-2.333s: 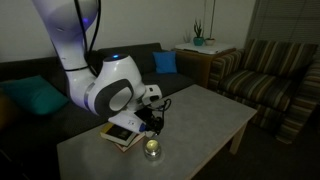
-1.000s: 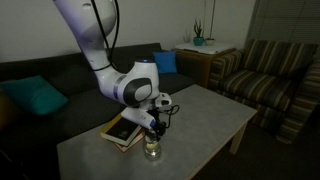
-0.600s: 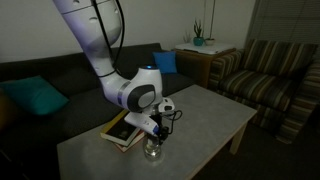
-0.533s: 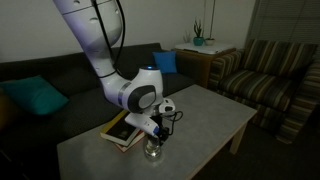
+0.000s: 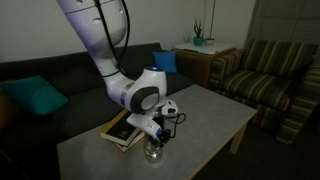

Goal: Pick the lid on the table and put it on the silver bottle

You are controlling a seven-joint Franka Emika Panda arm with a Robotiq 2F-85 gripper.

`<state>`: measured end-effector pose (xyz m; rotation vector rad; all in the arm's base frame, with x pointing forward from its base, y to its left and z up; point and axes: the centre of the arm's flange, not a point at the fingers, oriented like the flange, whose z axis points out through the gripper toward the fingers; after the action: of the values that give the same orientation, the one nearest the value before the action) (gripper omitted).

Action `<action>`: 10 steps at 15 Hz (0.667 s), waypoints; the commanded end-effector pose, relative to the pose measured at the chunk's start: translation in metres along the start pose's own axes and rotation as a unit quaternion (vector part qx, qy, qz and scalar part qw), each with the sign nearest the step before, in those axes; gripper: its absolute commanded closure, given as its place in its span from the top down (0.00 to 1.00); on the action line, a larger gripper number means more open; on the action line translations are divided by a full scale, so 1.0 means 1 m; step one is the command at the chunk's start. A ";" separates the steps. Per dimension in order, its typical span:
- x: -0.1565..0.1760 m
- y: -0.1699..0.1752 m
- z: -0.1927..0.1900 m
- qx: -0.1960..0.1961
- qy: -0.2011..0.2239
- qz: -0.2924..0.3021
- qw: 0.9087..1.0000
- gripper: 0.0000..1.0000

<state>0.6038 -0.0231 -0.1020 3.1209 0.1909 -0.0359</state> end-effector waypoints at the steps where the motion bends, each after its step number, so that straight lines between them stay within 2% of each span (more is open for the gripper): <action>1: -0.003 0.005 0.001 0.018 -0.020 -0.011 1.000 0.45; 10: -0.012 0.002 -0.002 0.010 -0.056 -0.008 0.998 0.45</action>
<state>0.5987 -0.0251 -0.1048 3.1298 0.2029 -0.1467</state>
